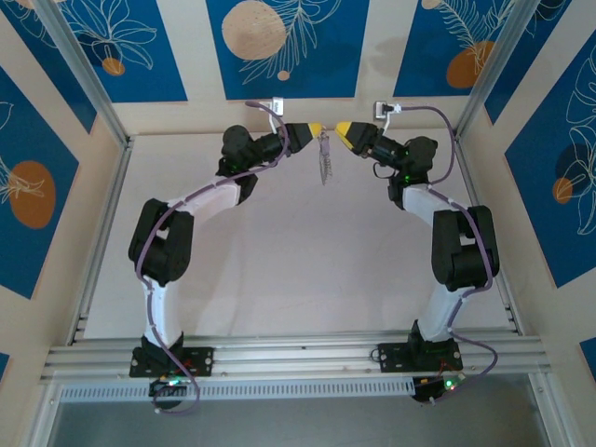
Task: Put the keys on the keyring
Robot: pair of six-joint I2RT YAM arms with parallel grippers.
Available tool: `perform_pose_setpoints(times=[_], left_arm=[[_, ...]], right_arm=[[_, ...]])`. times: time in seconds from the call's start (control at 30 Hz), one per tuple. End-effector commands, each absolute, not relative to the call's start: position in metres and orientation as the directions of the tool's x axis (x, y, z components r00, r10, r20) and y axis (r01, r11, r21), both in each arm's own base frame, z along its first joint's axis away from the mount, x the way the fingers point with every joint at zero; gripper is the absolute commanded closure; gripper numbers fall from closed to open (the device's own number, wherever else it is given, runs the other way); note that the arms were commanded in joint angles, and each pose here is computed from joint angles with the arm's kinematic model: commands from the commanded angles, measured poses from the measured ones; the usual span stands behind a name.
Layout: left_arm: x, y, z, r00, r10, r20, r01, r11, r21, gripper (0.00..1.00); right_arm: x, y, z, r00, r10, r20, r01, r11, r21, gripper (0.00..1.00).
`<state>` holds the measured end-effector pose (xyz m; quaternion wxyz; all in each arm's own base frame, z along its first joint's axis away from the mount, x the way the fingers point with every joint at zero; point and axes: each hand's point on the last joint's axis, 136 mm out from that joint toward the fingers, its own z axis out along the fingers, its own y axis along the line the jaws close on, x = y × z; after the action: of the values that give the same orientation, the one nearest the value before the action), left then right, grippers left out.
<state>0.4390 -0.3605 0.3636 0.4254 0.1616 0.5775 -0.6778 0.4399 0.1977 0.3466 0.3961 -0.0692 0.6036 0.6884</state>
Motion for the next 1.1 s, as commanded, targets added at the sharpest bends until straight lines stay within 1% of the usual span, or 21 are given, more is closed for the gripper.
perform_pose_setpoints(times=[0.0, 0.37, 0.53, 0.67, 0.8, 0.9, 1.07], left_arm=[[0.419, -0.343, 0.423, -0.481, -0.496, -0.723, 0.837, -0.015, -0.547, 1.0], [0.415, -0.337, 0.442, -0.475, -0.562, -0.677, 0.844, -0.074, -0.53, 1.0], [0.414, -0.339, 0.439, -0.479, -0.571, -0.667, 0.838, -0.071, -0.541, 1.0], [0.415, -0.34, 0.434, -0.485, -0.574, -0.66, 0.831, -0.067, -0.552, 1.0], [0.417, -0.342, 0.429, -0.483, -0.569, -0.666, 0.828, -0.051, -0.558, 1.0], [0.418, -0.344, 0.424, -0.475, -0.556, -0.682, 0.83, -0.024, -0.558, 1.0], [0.417, -0.349, 0.421, -0.463, -0.538, -0.705, 0.835, 0.002, -0.55, 1.0]], right_arm=[[0.431, 0.193, 0.361, -0.592, 0.495, -0.635, -0.704, 0.065, 0.707, 0.54], [0.426, 0.191, 0.367, -0.528, 0.49, -0.693, -0.758, 0.096, 0.645, 0.54], [0.42, 0.188, 0.379, -0.495, 0.507, -0.705, -0.763, 0.133, 0.632, 0.55], [0.412, 0.192, 0.392, -0.466, 0.487, -0.739, -0.752, 0.221, 0.621, 0.61], [0.399, 0.206, 0.4, -0.431, 0.405, -0.806, -0.734, 0.363, 0.574, 0.67], [0.39, 0.22, 0.402, -0.413, 0.332, -0.848, -0.727, 0.441, 0.526, 0.68], [0.388, 0.227, 0.403, -0.395, 0.293, -0.871, -0.71, 0.504, 0.492, 0.68]])
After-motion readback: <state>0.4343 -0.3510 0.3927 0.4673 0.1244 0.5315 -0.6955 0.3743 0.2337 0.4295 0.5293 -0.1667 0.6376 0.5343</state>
